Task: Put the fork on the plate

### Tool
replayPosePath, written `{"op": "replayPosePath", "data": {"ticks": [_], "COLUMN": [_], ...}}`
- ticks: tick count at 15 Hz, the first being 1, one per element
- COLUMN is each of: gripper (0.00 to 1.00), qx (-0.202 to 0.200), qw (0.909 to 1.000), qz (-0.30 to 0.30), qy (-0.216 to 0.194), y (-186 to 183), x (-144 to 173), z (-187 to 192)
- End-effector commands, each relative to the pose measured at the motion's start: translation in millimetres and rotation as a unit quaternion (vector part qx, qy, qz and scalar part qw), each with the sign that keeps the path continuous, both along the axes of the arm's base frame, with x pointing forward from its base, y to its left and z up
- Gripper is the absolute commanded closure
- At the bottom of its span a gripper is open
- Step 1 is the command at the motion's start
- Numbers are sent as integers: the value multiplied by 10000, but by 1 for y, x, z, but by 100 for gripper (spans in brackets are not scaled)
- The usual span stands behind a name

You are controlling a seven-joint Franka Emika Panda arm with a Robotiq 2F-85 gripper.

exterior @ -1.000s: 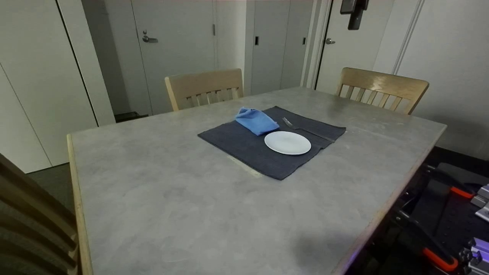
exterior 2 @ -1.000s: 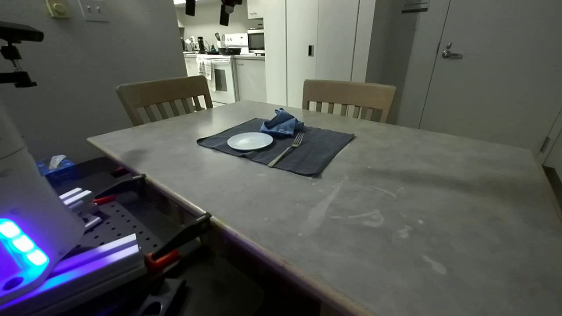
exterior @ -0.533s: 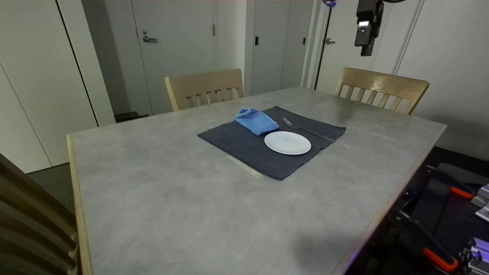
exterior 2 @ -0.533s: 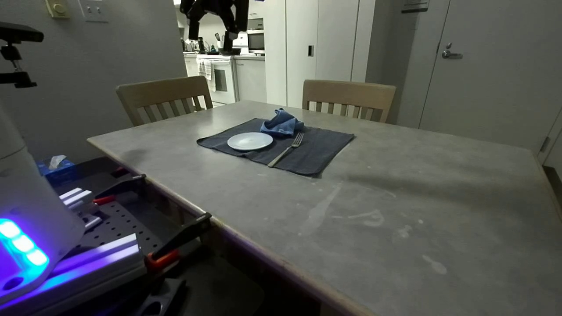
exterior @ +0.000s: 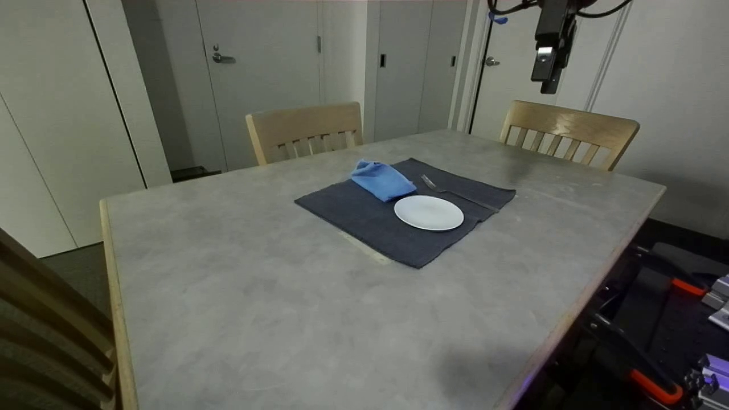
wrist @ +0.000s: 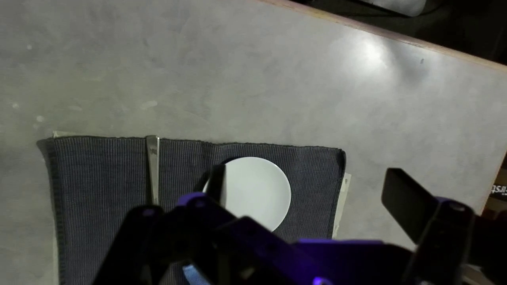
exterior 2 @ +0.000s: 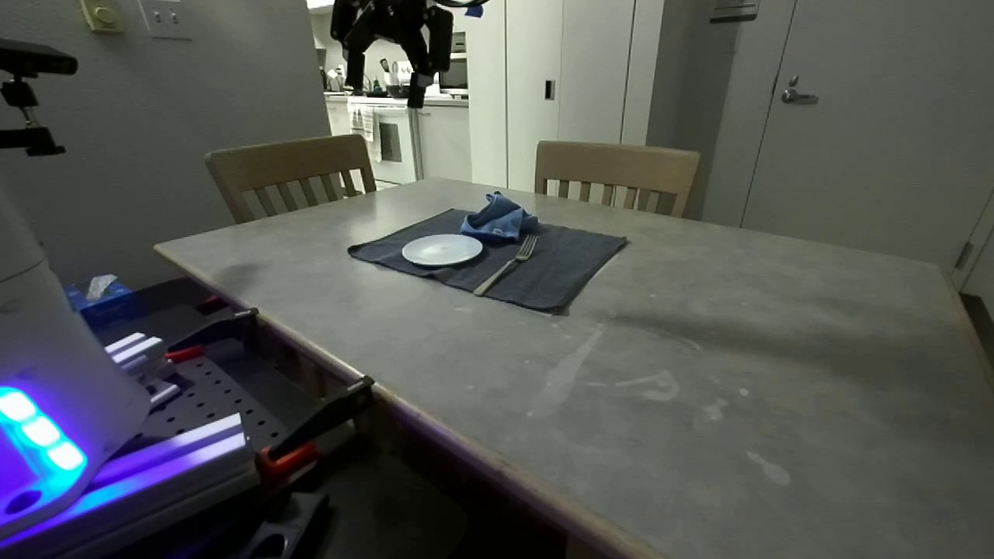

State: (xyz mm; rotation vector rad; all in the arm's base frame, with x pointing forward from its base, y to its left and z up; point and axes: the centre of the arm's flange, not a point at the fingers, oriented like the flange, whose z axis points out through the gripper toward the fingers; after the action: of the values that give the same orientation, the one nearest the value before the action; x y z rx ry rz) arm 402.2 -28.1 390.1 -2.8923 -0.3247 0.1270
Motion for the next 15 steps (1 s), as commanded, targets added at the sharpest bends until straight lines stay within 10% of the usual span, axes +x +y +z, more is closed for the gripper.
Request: {"op": "replayPosePath", "data": {"ticks": [1,10,15], "gripper": [0,0,0], "qx": [-1,446,20], "qw": [10000,9978,9985], "qz": [2,-479,-14], "qy": [0,135,-548], "y": [0,-27,-10], "x": [0,-24,-22], "z": [0,-53,-70]}}
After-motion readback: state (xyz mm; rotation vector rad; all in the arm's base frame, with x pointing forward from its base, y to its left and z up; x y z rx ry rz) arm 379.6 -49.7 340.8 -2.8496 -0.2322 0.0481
